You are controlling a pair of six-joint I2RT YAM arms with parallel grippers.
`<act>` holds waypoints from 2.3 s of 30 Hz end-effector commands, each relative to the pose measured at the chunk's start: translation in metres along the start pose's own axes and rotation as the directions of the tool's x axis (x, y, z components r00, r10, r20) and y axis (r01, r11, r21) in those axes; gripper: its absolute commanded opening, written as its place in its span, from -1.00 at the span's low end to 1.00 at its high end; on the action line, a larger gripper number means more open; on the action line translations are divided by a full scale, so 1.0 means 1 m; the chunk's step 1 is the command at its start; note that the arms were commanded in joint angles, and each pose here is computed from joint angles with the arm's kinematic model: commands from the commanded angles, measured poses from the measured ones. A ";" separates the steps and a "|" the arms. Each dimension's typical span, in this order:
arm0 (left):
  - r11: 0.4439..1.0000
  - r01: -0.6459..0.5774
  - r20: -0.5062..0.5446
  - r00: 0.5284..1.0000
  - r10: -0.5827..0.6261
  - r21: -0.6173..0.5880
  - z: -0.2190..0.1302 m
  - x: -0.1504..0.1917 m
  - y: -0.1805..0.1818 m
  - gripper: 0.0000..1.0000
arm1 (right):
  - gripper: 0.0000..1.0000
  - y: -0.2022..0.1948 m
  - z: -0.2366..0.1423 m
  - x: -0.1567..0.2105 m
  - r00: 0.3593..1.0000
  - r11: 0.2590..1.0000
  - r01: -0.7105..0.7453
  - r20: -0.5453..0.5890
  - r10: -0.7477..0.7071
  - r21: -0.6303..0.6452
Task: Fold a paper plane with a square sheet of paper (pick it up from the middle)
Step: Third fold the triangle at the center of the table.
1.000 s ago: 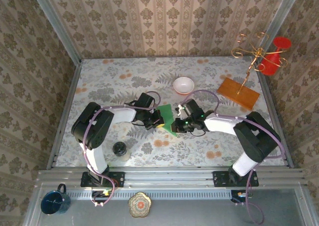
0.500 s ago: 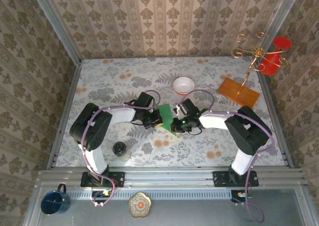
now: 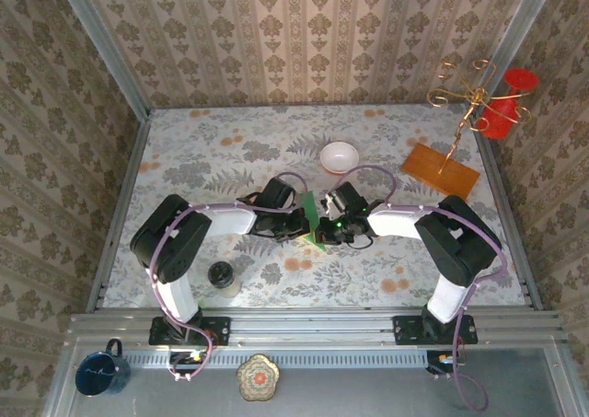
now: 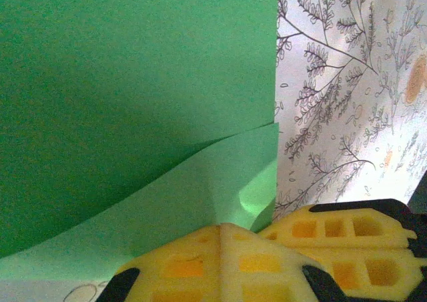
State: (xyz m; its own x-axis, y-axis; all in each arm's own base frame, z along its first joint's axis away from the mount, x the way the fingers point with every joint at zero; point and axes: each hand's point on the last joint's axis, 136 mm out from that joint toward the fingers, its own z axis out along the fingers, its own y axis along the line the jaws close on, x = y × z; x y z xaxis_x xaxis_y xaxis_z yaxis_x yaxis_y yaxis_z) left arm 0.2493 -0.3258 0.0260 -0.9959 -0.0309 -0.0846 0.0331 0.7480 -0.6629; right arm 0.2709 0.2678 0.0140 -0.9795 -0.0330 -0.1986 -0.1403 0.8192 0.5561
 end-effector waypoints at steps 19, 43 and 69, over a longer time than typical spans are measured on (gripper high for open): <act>0.996 0.027 0.083 0.996 -0.020 -0.088 -0.006 -0.010 0.064 -0.90 | -0.91 -0.076 0.007 0.060 0.977 0.943 -0.107 -0.145 0.159 0.315; 0.997 0.049 0.212 0.977 -0.036 -0.053 -0.089 -0.054 0.043 -0.66 | -0.45 0.030 -0.033 -0.024 0.987 0.995 -0.061 0.145 0.072 -0.082; 0.964 0.226 0.085 0.967 -0.239 0.136 -0.042 -0.028 0.018 -0.10 | -0.31 -0.012 -0.002 -0.023 0.973 0.982 -0.190 0.133 0.189 -0.007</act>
State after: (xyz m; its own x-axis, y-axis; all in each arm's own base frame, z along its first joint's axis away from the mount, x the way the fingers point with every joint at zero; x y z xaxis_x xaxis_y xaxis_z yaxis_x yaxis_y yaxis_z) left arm 0.2692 -0.2717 0.0369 -0.9629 -0.2697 0.0017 -0.1865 0.6613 -0.7266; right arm 0.2969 0.2650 0.0245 -0.9612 0.1713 -0.2164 0.0063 0.7974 0.6034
